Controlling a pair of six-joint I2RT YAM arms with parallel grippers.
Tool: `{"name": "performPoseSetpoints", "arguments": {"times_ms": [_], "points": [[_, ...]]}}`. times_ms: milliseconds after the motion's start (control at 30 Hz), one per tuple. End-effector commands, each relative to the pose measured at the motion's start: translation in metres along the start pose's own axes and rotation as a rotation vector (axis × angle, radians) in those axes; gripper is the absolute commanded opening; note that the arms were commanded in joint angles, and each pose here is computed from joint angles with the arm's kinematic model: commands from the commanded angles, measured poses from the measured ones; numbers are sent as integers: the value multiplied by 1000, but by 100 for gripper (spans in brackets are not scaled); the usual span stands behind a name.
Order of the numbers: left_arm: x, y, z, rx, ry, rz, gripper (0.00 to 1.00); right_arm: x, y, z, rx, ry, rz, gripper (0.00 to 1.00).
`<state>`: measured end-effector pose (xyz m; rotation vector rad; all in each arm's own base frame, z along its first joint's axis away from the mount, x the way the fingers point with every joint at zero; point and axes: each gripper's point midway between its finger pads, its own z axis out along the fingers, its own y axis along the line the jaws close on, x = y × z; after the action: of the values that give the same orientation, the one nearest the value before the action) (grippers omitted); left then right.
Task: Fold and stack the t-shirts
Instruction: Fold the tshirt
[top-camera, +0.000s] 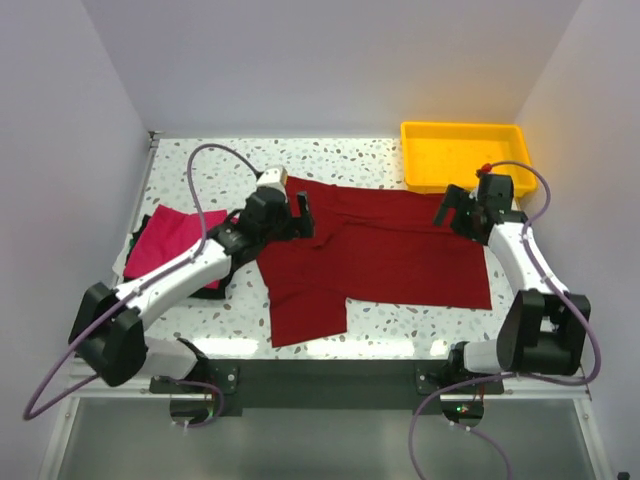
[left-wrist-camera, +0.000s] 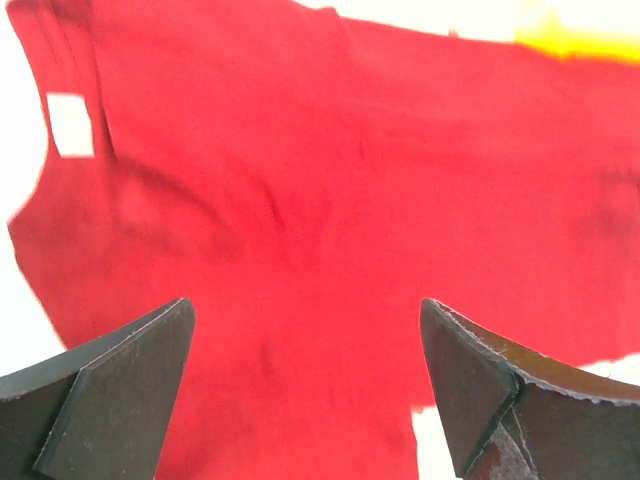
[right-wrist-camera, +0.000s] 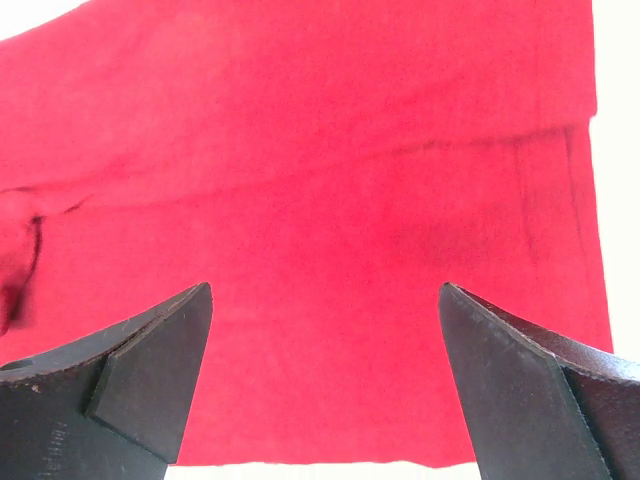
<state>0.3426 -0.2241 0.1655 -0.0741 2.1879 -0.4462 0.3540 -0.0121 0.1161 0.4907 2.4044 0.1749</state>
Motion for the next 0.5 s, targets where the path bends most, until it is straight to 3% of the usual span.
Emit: {"name": "performPoseSetpoints", "arguments": {"times_ms": [0,267,467], "points": [[53,33,-35,-126,89,-17,100,22,1,-18,-28,15,63,99],[170,70,-96,-146,354,-89,100,29,-5,-39,-13,-20,53,99],[220,61,-119,-107,512,-92,100,33,-13,-35,27,-13,49,99]]}}
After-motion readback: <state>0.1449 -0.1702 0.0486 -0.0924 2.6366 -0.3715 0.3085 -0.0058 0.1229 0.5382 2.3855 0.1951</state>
